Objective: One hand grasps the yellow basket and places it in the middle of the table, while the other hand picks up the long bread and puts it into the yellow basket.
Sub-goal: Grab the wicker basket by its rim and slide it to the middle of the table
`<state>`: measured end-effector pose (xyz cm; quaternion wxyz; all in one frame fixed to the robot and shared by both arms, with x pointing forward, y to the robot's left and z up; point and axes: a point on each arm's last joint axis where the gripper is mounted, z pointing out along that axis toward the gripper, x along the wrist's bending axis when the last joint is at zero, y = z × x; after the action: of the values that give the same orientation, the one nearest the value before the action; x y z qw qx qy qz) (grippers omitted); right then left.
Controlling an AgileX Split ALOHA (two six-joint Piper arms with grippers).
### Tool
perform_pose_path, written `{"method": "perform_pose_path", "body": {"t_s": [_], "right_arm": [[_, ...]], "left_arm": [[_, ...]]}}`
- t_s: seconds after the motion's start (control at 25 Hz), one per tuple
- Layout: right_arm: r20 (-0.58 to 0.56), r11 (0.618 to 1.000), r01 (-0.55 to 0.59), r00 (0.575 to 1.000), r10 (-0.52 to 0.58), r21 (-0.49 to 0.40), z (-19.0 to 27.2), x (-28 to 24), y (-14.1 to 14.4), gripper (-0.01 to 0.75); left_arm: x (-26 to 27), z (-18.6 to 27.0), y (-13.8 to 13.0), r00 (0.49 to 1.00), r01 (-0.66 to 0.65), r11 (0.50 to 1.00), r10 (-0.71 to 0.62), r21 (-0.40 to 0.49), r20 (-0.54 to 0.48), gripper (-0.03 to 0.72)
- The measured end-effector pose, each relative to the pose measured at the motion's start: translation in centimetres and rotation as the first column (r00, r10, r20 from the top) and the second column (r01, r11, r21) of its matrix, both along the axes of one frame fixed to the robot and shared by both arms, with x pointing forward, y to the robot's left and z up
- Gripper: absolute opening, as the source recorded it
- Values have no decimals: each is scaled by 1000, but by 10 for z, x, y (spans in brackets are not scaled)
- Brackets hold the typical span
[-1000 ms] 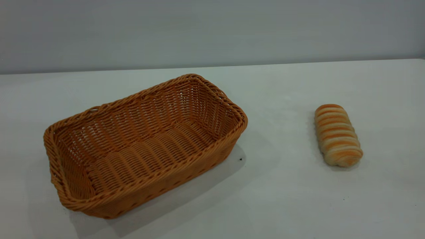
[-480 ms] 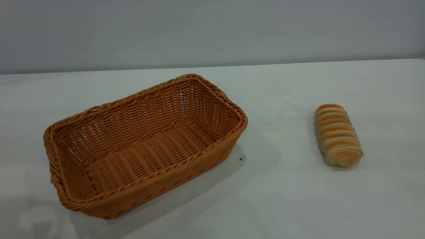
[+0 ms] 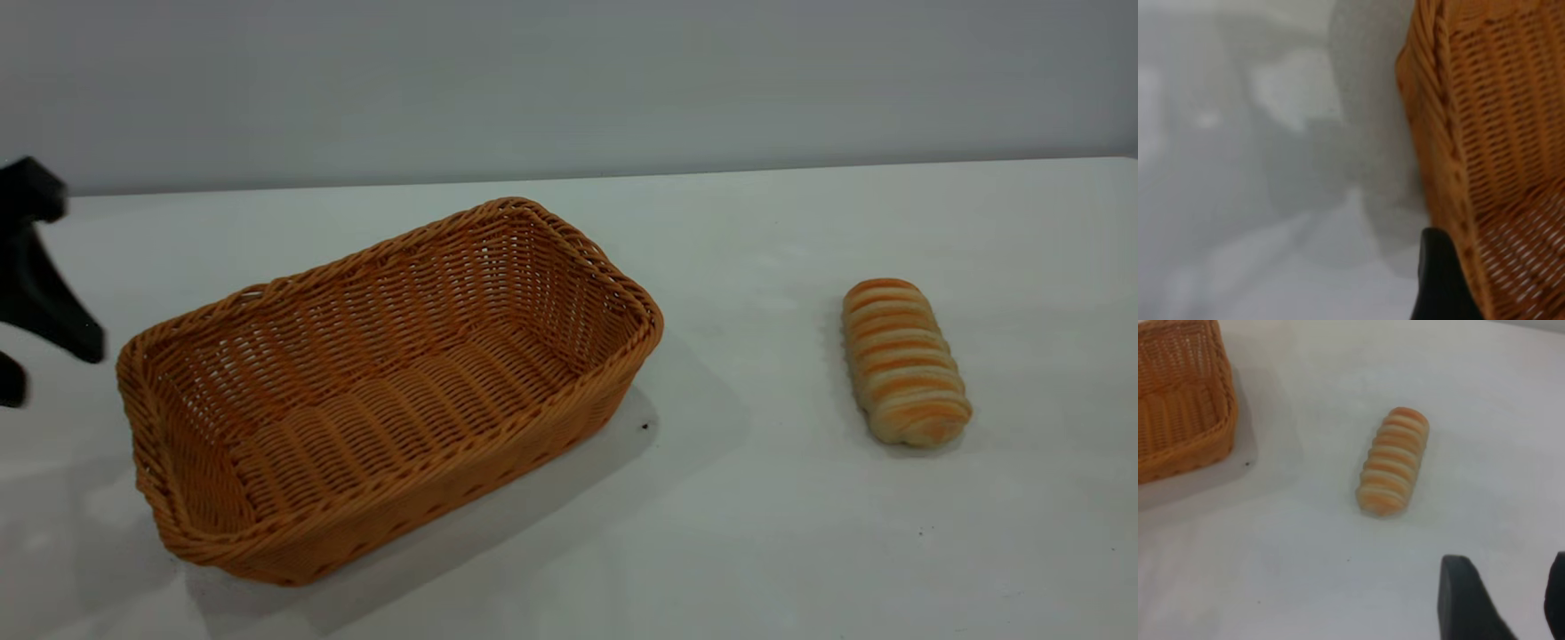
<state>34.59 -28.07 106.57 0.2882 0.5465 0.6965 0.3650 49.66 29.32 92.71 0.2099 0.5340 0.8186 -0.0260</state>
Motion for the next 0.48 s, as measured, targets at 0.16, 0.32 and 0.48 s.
{"method": "perform_pose_path", "body": {"t_s": [0.16, 0.32, 0.48], "right_arm": [[1, 1000, -4, 1000, 4, -5, 0, 0, 0, 336], [1, 1000, -4, 1000, 4, -6, 0, 0, 0, 336], [2, 1000, -4, 1000, 4, -6, 0, 0, 0, 336]], "left_arm": [[7, -20, -3, 996, -71, 995, 68, -65, -49, 489], [11, -36, -3, 990, -115, 990, 107, -81, -90, 489], [16, -50, 0, 982, -171, 983, 165, -60, -92, 489]]}}
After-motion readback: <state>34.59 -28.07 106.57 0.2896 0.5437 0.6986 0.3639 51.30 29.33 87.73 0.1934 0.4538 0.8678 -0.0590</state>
